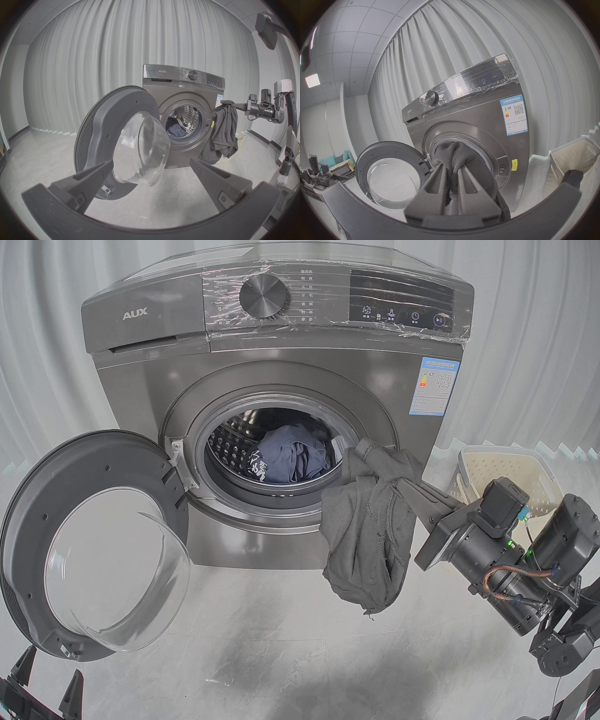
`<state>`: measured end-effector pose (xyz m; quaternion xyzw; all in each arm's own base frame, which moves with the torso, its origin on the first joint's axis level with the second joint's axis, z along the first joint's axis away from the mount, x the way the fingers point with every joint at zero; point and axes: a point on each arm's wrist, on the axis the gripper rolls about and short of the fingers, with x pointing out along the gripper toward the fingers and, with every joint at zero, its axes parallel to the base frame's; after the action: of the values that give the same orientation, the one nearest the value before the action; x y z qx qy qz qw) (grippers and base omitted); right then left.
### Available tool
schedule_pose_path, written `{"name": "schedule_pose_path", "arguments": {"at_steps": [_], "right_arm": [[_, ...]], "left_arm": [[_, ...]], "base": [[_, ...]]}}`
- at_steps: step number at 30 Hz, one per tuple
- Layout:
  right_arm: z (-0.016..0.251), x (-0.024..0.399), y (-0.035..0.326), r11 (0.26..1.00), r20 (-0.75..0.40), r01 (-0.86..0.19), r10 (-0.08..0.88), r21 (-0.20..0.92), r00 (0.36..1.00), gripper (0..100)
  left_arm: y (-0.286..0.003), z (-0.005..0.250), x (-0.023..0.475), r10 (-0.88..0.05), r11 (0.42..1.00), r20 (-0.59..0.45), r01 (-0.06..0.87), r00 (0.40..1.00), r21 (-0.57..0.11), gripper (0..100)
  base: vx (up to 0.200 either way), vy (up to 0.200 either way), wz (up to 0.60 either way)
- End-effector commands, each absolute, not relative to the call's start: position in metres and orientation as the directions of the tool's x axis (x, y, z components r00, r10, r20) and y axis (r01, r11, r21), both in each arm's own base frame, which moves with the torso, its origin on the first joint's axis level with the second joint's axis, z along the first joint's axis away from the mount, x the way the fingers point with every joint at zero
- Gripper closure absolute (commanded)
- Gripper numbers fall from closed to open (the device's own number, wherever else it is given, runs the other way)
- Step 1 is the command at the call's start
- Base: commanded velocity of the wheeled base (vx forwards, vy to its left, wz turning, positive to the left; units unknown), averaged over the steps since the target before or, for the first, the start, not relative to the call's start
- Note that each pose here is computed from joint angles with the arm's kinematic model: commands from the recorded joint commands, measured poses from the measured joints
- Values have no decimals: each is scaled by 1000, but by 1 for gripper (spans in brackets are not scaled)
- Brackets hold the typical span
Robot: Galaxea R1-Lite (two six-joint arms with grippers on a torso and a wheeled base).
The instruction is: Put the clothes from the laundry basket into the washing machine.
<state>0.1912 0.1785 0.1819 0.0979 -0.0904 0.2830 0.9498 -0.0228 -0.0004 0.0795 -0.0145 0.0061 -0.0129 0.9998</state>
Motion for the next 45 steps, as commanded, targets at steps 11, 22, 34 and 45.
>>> {"name": "schedule_pose_path", "arguments": {"at_steps": [11,22,34,45], "right_arm": [[177,189,180,817,209,-561,531,132,821,100],[159,192,205,809,126,-566,552,157,824,100],[173,217,235,803,223,-550,506,231,833,100],[180,228,248,775,270,-567,503,279,821,100]], "left_arm": [[0,75,-23,-21,999,-9,21,1000,-25,0],[-1,75,-23,-21,1000,-8,21,1000,-12,0],[-4,120,-16,-177,984,3,177,984,25,0],[-12,165,62,-464,883,-128,469,876,3,0]], "base": [[0,0,0],[0,0,0],[0,0,0],[0,0,0]]}}
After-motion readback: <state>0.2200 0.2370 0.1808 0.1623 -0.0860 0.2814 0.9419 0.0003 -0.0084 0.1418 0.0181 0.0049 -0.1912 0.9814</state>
